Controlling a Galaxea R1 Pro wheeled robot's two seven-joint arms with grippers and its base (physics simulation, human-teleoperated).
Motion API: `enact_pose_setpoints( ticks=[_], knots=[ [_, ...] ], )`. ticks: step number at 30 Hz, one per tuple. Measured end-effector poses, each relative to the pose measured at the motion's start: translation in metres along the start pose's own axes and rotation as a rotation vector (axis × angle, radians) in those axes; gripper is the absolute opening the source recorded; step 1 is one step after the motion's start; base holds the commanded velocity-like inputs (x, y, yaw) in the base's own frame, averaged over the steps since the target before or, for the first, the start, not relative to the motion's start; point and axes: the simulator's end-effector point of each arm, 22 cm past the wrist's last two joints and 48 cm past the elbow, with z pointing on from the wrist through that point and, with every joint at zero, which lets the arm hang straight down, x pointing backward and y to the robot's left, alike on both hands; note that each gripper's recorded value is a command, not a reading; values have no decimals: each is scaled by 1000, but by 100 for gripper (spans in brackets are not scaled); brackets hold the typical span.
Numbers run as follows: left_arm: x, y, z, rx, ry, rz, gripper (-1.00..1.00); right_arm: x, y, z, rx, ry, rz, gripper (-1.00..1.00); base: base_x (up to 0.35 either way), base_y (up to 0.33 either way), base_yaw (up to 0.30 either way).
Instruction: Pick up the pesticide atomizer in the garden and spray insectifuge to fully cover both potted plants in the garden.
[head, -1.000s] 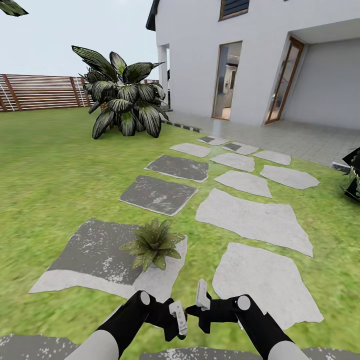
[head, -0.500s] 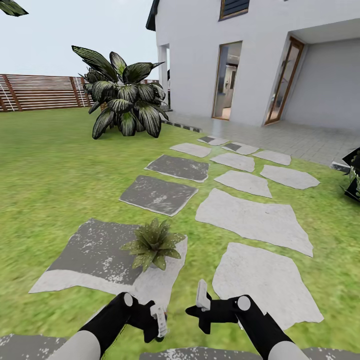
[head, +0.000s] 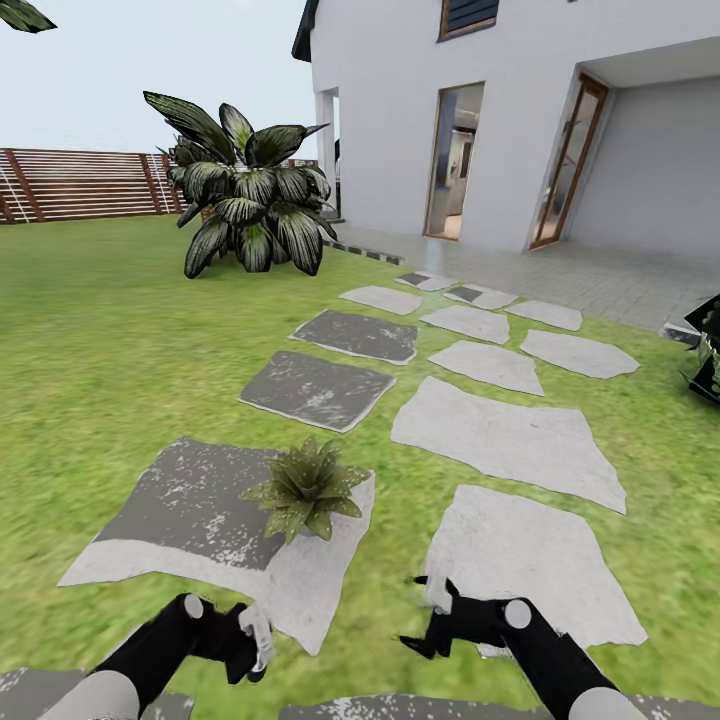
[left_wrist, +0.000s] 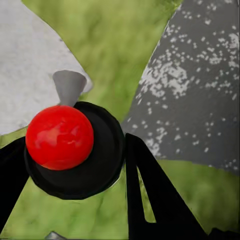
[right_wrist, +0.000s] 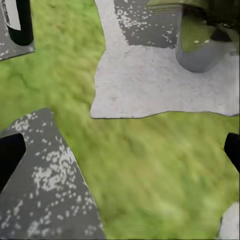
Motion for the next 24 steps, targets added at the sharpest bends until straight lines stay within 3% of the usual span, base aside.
enact_pose_setpoints(
  ticks=[1, 3, 7, 10, 11, 13, 14, 24],
  knots=[
    [3, 3, 1, -21, -18, -51, -100, 15, -8, -3, 46, 21, 27, 100, 0, 0, 0],
    [17, 6, 8, -67, -48, -185, -100, 60, -26, -14, 184, 74, 147, 100, 0, 0, 0],
    [40, 14, 18, -201, -121, -387, -100, 135, -42, -45, 462, 113, 437, 100, 0, 0, 0],
    [63, 27, 16, -363, -169, -505, -100, 164, -53, -67, 627, 125, 532, 100, 0, 0, 0],
    [90, 33, 10, -489, -186, -647, -100, 184, -48, -80, 709, 150, 559, 100, 0, 0, 0],
    [107, 32, 6, -537, -196, -751, -100, 193, -43, -89, 757, 156, 557, 100, 0, 0, 0],
    [130, 18, 7, -553, -187, -837, -100, 202, -35, -99, 810, 148, 544, 100, 0, 0, 0],
    [138, 7, 10, -545, -178, -859, -100, 202, -30, -98, 817, 142, 548, 100, 0, 0, 73]
  ],
)
